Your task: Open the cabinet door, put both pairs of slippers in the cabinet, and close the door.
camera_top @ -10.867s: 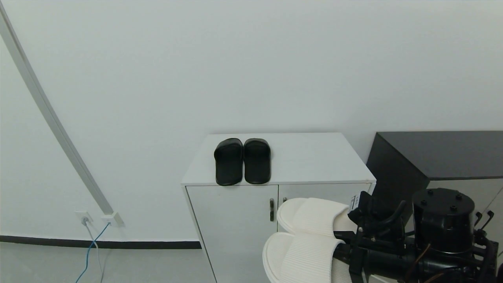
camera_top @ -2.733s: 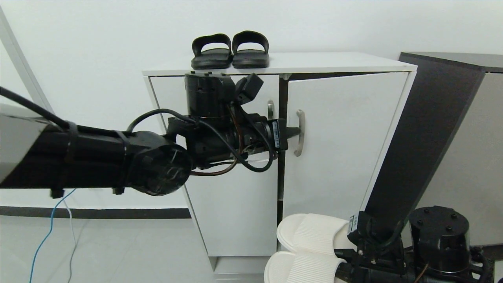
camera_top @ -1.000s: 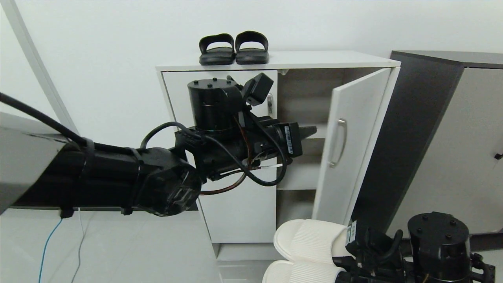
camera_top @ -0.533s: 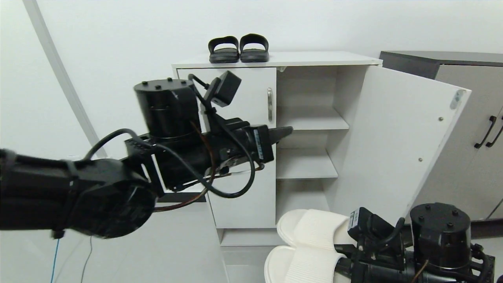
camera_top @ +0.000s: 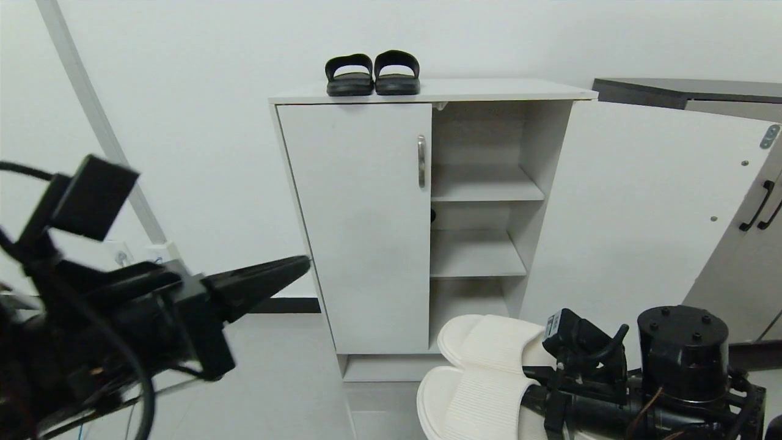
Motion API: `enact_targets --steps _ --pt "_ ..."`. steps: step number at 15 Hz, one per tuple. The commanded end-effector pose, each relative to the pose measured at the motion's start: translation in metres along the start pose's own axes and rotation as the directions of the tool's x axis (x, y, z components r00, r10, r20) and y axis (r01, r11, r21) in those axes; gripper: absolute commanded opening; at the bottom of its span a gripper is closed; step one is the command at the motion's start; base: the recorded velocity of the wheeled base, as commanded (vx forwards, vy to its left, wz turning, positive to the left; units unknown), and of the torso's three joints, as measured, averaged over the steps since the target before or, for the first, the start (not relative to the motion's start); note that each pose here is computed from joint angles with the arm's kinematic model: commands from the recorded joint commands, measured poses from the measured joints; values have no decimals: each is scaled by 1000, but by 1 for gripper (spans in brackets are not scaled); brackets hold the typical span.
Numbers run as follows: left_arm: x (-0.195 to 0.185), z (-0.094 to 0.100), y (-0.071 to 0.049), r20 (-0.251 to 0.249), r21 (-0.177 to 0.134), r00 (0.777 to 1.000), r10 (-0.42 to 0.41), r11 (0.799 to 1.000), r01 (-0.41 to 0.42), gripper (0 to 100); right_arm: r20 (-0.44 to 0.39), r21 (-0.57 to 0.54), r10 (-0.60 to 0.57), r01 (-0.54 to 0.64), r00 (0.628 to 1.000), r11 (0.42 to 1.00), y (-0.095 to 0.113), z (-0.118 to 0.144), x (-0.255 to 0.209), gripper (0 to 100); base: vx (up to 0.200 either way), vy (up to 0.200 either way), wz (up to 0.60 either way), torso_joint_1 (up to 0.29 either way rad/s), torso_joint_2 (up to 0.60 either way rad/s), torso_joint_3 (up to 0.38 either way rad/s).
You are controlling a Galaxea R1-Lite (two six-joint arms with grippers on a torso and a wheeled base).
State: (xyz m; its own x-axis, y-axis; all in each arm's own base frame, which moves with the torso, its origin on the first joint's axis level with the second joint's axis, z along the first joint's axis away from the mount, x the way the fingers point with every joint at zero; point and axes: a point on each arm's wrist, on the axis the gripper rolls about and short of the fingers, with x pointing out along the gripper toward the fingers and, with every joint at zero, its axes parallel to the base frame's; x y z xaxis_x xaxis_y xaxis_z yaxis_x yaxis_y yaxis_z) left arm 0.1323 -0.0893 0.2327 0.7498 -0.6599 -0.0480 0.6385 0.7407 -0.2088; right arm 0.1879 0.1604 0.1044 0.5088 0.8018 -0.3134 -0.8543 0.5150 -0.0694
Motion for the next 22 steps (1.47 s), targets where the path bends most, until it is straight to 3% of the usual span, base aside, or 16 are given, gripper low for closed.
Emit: enact_targets --steps 1,2,3,5,7,8,10,12,13,15,16,17,18,20,22 --pt "-80 -37 13 10 104 955 297 949 -296 0 1 1 -5 5 1000 1000 -1 0 0 0 0 0 0 0 0 0" --pt "-97 -55 16 7 111 919 395 913 -393 0 3 0 -7 7 1000 1000 -2 1 0 0 0 0 0 0 0 0" --pt "-114 -71 15 41 116 888 458 881 -459 0 0 1 -6 6 1000 1000 -2 0 0 0 0 0 0 0 0 0" --pt "-136 -93 12 104 99 832 544 827 -553 0 0 1 -6 6 1000 1000 -2 0 0 0 0 0 0 0 0 0" --pt "-152 -118 7 117 87 784 610 780 -620 0 -2 2 -6 6 1000 1000 -2 -1 1 0 0 0 0 0 0 0" --pt "-158 -133 6 115 84 765 633 761 -643 0 -2 2 -4 4 1000 1000 -2 0 1 0 0 0 0 0 0 0" --pt "-165 -161 5 123 102 754 645 748 -656 0 -1 -2 0 0 1000 1000 -1 0 1 0 0 0 0 0 0 0" --pt "-165 -164 6 109 96 736 668 730 -677 0 -2 -1 0 0 1000 1000 -1 0 1 0 0 0 0 0 0 0" --pt "-166 -165 5 141 87 690 710 685 -723 0 -1 -2 0 0 1000 1000 0 0 1 0 0 0 0 0 0 0" --pt "-169 -167 2 190 86 666 722 663 -744 0 1 -2 -1 1 1000 1000 -1 0 1 0 0 0 0 0 0 0" --pt "-169 -168 1 191 95 678 710 674 -733 0 -1 -5 3 -3 1000 1000 0 0 2 0 0 0 0 0 0 0" --pt "-168 -169 1 182 123 715 675 706 -697 0 -2 -4 6 -6 1000 1000 1 0 3 0 0 0 0 0 0 0" --pt "-167 -169 -1 173 144 766 619 753 -642 0 -10 -2 1 -1 1000 1000 1 -2 5 0 0 0 0 0 0 0" --pt "-167 -169 -1 172 147 773 611 759 -634 0 -36 21 -93 94 995 995 -1 -2 16 0 0 0 0 0 0 0" --pt "-167 -169 -1 172 143 770 615 757 -637 0 -37 111 -176 179 984 978 8 4 38 0 0 0 0 0 0 0"
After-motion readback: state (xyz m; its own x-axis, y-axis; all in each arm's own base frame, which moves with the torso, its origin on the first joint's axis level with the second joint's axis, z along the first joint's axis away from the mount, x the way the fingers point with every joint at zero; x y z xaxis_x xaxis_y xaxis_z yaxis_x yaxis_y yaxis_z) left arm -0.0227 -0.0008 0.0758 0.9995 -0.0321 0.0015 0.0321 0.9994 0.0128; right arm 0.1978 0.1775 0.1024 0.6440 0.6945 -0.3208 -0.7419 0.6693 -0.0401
